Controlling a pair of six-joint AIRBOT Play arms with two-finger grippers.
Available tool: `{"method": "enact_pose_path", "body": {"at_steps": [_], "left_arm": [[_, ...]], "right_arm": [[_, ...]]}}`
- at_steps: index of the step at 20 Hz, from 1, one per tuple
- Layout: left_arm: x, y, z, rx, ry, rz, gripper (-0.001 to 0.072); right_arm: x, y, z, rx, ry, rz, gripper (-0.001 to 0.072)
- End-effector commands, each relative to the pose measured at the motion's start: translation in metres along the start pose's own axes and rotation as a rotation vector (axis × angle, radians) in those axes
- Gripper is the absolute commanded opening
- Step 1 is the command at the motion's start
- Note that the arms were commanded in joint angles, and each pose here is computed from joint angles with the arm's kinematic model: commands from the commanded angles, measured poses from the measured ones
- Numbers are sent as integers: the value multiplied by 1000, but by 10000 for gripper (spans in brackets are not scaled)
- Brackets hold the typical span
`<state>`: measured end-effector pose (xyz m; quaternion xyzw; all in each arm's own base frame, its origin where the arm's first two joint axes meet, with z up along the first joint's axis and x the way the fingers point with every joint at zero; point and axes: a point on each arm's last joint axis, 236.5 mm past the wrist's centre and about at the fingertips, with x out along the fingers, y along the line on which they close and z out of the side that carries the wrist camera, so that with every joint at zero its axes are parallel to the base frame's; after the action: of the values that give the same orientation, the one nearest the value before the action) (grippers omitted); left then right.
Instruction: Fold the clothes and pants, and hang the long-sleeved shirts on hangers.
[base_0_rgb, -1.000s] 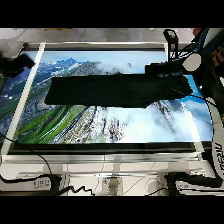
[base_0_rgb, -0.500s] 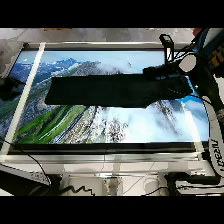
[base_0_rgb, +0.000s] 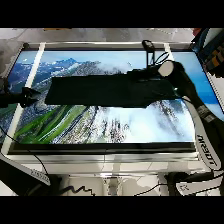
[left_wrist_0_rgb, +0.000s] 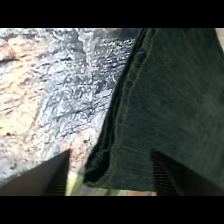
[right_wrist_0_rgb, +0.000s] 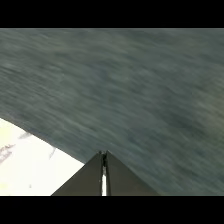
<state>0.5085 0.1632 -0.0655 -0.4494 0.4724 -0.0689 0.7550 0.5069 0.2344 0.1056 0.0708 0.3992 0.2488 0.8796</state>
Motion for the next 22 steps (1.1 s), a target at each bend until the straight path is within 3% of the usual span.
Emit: {"method": "enact_pose_path", "body": {"at_steps": [1,3,6,7,9,10,22], "left_arm": [[7,11,-1,17,8,-14,473],[6,16,-2,20,21,-22,476],[4,18,-2,30,44,-39,591],[4,17,-2,36,45,-44,618],[4,17,-3,41,47,-47,633],[4,16,-4,48,52,-50,633],[15,-6,-23,44,130,-113,630]], "right_arm": [[21,27,11,-66,-79,8,22],[24,27,2,-78,-44,4,22],[23,22,-9,-32,6,-1,24],[23,22,-12,-12,16,2,64],[23,23,-15,2,30,5,324],[23,23,-15,14,29,5,408],[23,30,-11,45,13,35,420]]}}
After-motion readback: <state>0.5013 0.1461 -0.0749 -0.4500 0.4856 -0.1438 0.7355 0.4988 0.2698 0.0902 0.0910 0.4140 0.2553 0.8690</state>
